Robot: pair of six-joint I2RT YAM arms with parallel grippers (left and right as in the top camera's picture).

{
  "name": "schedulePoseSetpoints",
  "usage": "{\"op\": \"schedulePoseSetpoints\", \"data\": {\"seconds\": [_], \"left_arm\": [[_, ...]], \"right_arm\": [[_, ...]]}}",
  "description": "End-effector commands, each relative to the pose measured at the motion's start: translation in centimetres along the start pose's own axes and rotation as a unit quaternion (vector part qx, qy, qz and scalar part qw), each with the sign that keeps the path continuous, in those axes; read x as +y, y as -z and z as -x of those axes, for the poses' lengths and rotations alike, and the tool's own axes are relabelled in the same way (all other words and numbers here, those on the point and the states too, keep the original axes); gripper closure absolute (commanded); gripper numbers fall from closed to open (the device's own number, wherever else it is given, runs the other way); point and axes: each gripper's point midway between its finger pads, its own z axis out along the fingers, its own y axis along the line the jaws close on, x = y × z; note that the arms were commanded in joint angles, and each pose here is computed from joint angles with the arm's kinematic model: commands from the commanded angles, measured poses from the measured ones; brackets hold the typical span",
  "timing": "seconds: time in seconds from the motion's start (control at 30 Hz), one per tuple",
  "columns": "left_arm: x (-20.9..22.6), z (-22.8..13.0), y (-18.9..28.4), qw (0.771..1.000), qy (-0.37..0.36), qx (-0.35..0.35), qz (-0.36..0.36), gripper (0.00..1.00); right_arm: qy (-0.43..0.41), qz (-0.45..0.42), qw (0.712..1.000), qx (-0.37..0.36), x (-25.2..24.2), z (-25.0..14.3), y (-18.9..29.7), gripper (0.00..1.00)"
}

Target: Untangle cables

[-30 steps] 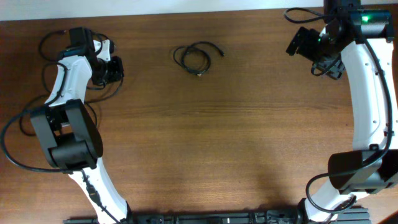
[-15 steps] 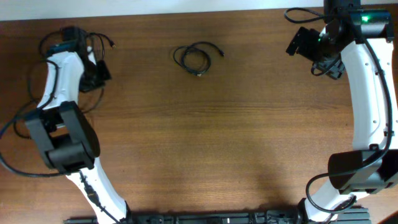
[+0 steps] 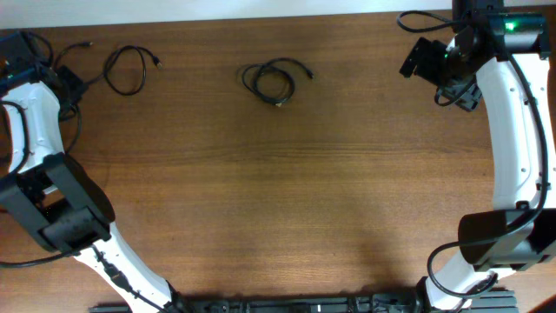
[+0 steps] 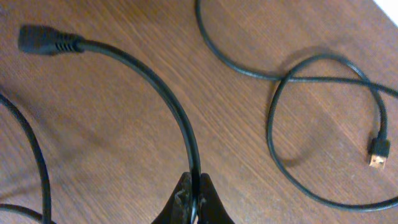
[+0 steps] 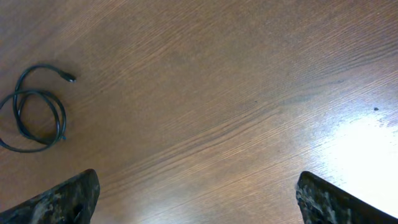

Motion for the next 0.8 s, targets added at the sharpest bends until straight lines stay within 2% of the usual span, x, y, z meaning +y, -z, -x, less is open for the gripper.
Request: {"op": "schedulePoseSetpoints", "data": {"seconds": [0.0,0.07,0.1,0.13,0.17,0.2,0.23,0.27,0.3,0.37,0.4,0.5,0.53,0.7,0.77], "left_arm": [[1.8,2.0,1.5,0.998,0.002,-0.037,0.045,0.99],[3.9,2.6,1.8,0.994,0.005,-0.052,0.098,0.97],[4.7,2.6,1.8,0.993,0.009,-0.052,0.108,0.91],[5.2,2.6,1.8,0.993,0.013,-0.049,0.111,0.92],[6.2,2.7,1.8,0.992,0.020,-0.047,0.116,0.88],[6.8,2.7,1.8,0.992,0.024,-0.046,0.119,0.72],[7.2,2.7,1.8,0.992,0.027,-0.042,0.120,0.43],[7.4,2.1,1.7,0.994,0.032,-0.024,0.105,0.23],[7.7,1.5,1.6,0.994,0.035,-0.009,0.101,0.20],[7.9,-0.5,1.6,0.994,0.035,0.034,0.094,0.30],[7.9,-1.7,1.7,0.994,0.029,0.059,0.092,0.31],[8.4,-4.8,1.3,0.988,0.005,0.112,0.102,0.14],[8.9,-6.4,0.5,0.986,0.004,0.130,0.107,0.12],[9.7,-9.0,-2.1,0.984,0.006,0.139,0.109,0.10],[9.8,-9.9,-2.9,0.984,0.006,0.141,0.108,0.14]], "right_arm": [[-0.003,-0.006,1.000,-0.003,-0.3,0.1,0.0,0.02],[-0.003,-0.006,1.000,-0.003,-0.3,0.1,0.0,0.02],[-0.003,-0.006,1.000,-0.003,-0.3,0.1,0.0,0.02],[-0.003,-0.006,1.000,-0.003,-0.3,0.1,0.0,0.02],[-0.003,-0.006,1.000,-0.003,-0.3,0.1,0.0,0.02],[-0.003,-0.006,1.000,-0.003,-0.3,0.1,0.0,0.02],[-0.003,-0.006,1.000,-0.003,-0.3,0.1,0.0,0.02],[-0.003,-0.006,1.000,-0.003,-0.3,0.1,0.0,0.02],[-0.003,-0.006,1.000,-0.003,-0.3,0.1,0.0,0.02],[-0.003,-0.006,1.000,-0.003,-0.3,0.1,0.0,0.02],[-0.003,-0.006,1.000,-0.003,-0.3,0.1,0.0,0.02],[-0.003,-0.006,1.000,-0.003,-0.3,0.1,0.0,0.02],[-0.003,-0.006,1.000,-0.003,-0.3,0.1,0.0,0.02],[-0.003,-0.006,1.000,-0.003,-0.3,0.1,0.0,0.02],[-0.003,-0.006,1.000,-0.003,-0.3,0.1,0.0,0.02]]}}
